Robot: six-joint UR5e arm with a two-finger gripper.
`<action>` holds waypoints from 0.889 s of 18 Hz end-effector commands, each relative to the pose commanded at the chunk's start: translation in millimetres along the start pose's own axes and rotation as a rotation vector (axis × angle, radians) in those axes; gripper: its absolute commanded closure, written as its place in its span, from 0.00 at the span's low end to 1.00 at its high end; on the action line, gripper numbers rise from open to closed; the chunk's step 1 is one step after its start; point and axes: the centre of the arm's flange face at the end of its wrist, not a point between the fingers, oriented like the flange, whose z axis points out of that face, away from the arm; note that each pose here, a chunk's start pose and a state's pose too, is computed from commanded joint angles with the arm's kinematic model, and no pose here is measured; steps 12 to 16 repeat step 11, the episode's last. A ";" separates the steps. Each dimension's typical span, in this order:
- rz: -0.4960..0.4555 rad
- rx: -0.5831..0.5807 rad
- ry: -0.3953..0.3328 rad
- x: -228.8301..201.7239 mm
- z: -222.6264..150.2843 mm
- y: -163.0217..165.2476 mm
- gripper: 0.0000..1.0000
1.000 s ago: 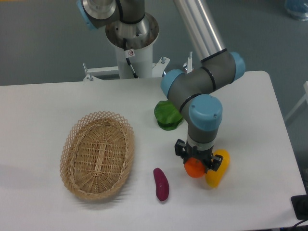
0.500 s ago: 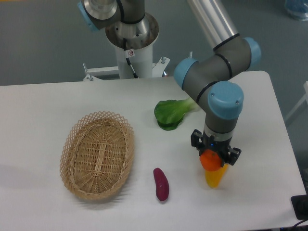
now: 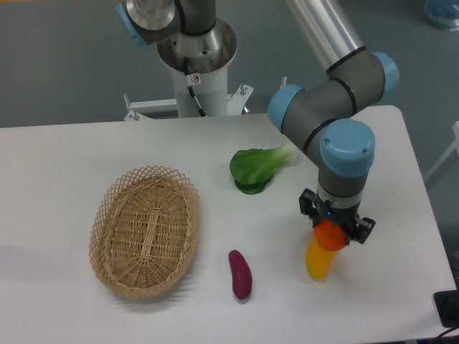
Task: Pick up the orange from the table
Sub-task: 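Lift the grasped orange up off the table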
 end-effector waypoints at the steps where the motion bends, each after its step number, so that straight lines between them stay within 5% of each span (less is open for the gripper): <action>1: 0.000 -0.001 -0.001 -0.1 0.0 0.1 0.32; 16: -0.003 -0.003 -0.001 0.6 2.5 0.4 0.32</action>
